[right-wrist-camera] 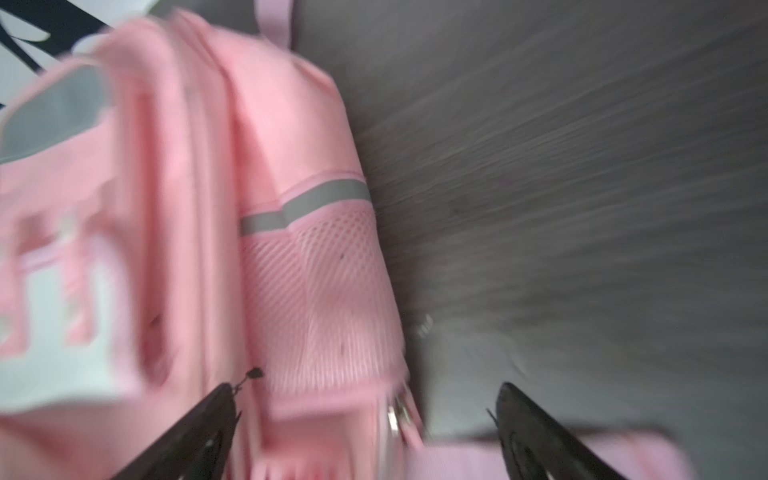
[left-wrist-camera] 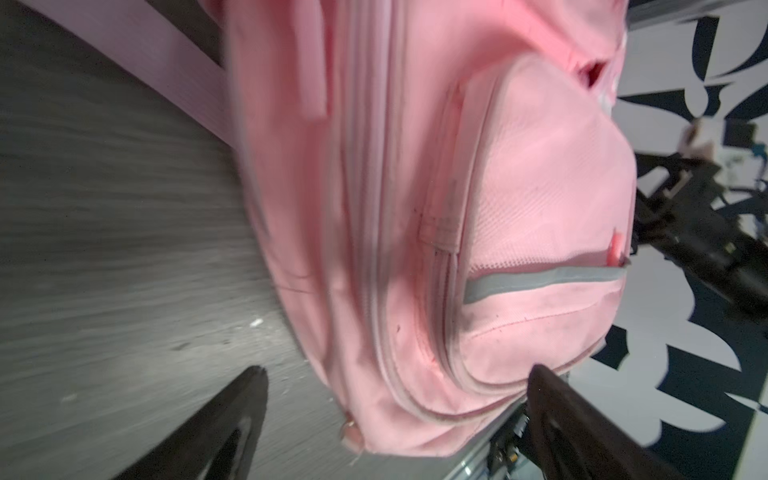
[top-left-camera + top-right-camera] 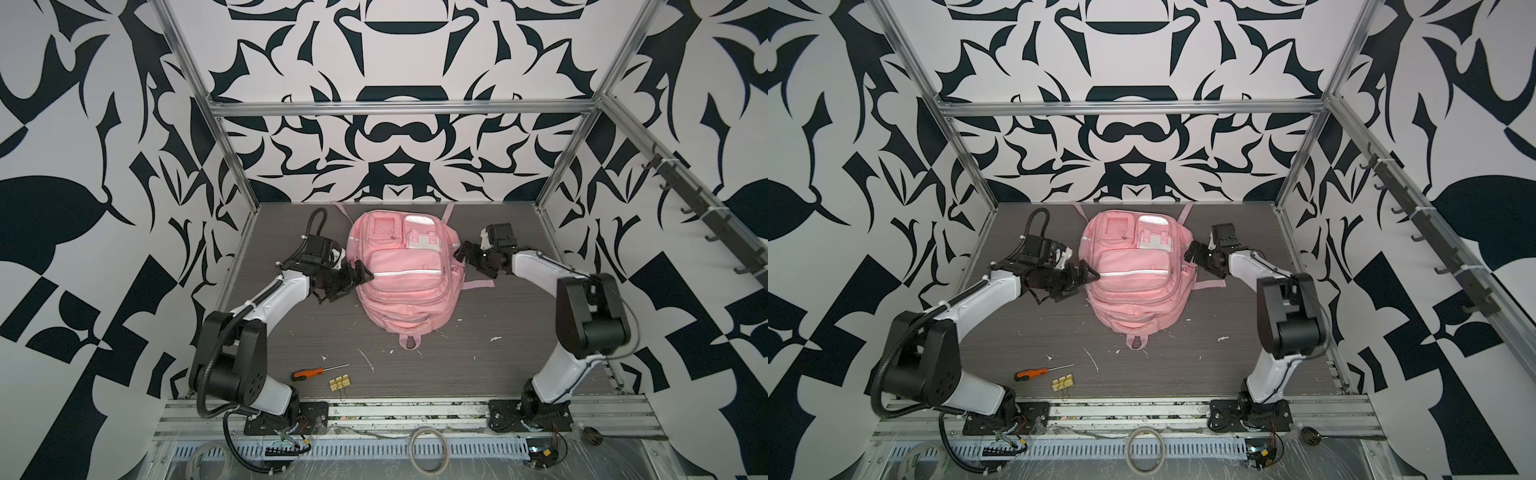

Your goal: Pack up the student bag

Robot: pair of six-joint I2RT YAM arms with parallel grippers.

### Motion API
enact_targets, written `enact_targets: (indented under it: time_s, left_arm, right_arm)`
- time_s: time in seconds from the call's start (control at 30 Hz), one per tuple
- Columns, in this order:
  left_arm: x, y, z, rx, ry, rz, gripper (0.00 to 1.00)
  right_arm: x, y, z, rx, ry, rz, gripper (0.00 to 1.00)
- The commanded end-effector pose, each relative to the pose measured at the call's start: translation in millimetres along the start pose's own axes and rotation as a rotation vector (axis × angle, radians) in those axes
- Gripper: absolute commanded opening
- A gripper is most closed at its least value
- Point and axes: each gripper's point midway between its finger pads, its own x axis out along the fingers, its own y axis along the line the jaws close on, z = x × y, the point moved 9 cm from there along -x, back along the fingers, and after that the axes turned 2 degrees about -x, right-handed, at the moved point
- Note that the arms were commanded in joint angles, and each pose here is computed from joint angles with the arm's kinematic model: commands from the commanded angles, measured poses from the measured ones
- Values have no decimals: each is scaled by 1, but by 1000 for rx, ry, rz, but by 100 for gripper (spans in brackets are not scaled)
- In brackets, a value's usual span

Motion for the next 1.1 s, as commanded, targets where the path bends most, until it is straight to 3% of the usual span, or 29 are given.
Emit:
enact_targets:
  time_s: [0.0, 0.1, 0.2, 0.43, 0.53, 0.67, 0.83, 0.93, 1.07]
  left_arm:
    - [-42, 8, -1, 183, -117, 193, 99]
    - [-68, 16, -3, 305, -324, 326, 99]
    - [-81, 41, -3, 258, -505, 524, 99]
    - [-69, 88, -1, 202, -615, 713, 99]
    - [-61, 97, -1, 268, -701, 693, 99]
    - [-45, 106, -1, 392, -795, 601, 99]
    - [-21, 111, 15, 442, -753, 566, 99]
    - [-11, 111, 33, 473, -797, 542, 99]
    - [2, 118, 41, 477, -747, 548, 99]
  right_arm:
    - [-58, -10, -4, -130, -146, -159, 100]
    - [-102, -23, -20, -177, -324, -252, 100]
    - [-131, -44, -41, -134, -480, -373, 100]
    - [-134, -94, -86, 28, -570, -676, 100]
    - [-119, -96, -93, -82, -618, -587, 100]
    - [-98, -90, -102, -310, -802, -387, 100]
    - [-61, -79, -88, -465, -657, -327, 100]
    - [-45, -75, -71, -467, -707, -309, 100]
    - [-16, -77, -65, -474, -625, -294, 100]
